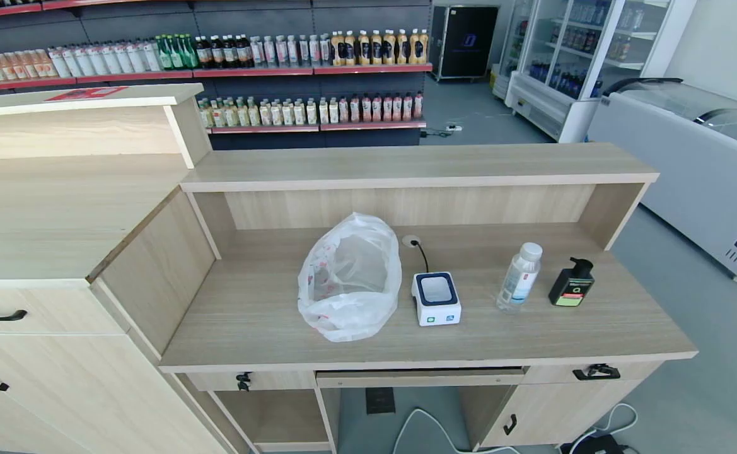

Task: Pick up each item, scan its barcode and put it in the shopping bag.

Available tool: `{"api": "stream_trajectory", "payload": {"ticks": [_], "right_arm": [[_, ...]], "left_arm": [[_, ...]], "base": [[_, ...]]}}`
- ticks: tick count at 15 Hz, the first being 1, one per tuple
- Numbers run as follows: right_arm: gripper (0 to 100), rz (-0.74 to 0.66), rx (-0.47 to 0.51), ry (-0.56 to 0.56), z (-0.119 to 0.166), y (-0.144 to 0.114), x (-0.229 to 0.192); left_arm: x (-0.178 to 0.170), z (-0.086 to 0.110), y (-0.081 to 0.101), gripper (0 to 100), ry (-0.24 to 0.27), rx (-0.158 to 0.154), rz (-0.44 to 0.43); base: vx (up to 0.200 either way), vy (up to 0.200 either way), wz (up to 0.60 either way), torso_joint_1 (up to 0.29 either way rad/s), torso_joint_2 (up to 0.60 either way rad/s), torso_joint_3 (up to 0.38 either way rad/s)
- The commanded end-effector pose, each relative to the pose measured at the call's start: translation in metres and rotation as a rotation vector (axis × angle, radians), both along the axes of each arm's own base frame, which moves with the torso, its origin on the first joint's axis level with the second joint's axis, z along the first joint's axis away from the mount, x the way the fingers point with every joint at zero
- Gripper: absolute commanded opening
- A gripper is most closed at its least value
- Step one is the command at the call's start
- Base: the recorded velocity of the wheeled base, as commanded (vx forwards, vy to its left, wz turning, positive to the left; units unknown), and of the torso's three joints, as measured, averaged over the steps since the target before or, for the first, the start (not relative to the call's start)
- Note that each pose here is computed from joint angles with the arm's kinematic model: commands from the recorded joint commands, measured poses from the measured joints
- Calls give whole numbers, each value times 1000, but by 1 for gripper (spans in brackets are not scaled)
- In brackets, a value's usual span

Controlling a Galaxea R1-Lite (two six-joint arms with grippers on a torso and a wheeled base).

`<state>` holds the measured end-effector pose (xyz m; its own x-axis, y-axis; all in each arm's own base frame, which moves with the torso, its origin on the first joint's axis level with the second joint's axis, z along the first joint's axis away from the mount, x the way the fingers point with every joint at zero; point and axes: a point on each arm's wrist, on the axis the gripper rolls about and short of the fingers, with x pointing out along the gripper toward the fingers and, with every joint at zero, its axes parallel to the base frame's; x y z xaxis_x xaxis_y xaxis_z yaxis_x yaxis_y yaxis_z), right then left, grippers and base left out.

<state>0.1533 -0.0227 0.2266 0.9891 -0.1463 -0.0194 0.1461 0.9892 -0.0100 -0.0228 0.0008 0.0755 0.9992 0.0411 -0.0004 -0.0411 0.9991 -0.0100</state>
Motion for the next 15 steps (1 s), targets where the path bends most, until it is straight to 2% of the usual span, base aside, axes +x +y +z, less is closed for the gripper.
{"api": "stream_trajectory", "payload": {"ticks": [1,3,4,5,7,9,11,13,15], "right_arm": [[0,29,6,89,-13,-7,25],[0,38,-3,118,-17,-9,33],[100,67,8,136,-21,-12,39],[100,109,17,141,-22,-19,45],[100,87,30,164,-33,-41,59],[100,67,2,179,-49,-65,78],[100,141,-46,205,-75,-96,95],[100,162,-104,233,-91,-109,106],[100,178,-114,258,-103,-117,117]], "left_arm": [[0,0,0,100,0,-1,2],[0,0,0,100,0,-1,2],[0,0,0,100,0,-1,2],[0,0,0,100,0,-1,2],[0,0,0,100,0,-1,2],[0,0,0,100,0,-1,2],[0,0,0,100,0,-1,2],[0,0,0,100,0,-1,2],[0,0,0,100,0,-1,2]], "base": [[0,0,0,0,0,0],[0,0,0,0,0,0],[0,0,0,0,0,0],[0,0,0,0,0,0],[0,0,0,0,0,0],[0,0,0,0,0,0],[0,0,0,0,0,0],[0,0,0,0,0,0],[0,0,0,0,0,0]]}}
